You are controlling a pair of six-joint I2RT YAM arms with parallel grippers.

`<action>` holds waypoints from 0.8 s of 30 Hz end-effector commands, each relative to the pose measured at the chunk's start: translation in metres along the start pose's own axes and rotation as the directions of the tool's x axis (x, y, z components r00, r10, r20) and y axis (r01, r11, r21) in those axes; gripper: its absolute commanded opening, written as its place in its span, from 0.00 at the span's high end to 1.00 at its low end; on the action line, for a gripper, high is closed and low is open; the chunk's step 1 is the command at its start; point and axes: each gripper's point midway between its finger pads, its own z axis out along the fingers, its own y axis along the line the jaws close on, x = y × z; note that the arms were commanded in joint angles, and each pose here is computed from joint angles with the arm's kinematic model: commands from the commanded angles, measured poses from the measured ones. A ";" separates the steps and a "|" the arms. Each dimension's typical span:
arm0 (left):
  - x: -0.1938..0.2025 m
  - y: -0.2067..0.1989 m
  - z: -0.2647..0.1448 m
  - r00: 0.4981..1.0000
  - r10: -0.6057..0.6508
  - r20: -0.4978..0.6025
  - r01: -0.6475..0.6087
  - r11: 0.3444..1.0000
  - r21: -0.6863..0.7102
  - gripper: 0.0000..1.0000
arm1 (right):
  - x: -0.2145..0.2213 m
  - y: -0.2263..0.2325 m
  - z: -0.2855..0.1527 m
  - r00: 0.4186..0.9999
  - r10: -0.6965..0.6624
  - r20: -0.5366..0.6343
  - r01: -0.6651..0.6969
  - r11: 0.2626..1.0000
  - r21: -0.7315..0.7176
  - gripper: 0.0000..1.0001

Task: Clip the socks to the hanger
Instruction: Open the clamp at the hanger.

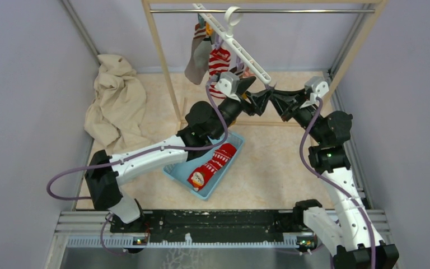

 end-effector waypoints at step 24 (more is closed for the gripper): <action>-0.012 0.010 0.015 0.996 -0.045 0.075 0.051 0.996 -0.071 0.29 | -0.020 0.016 0.007 0.997 -0.068 0.028 0.070 0.997 -0.046 1.00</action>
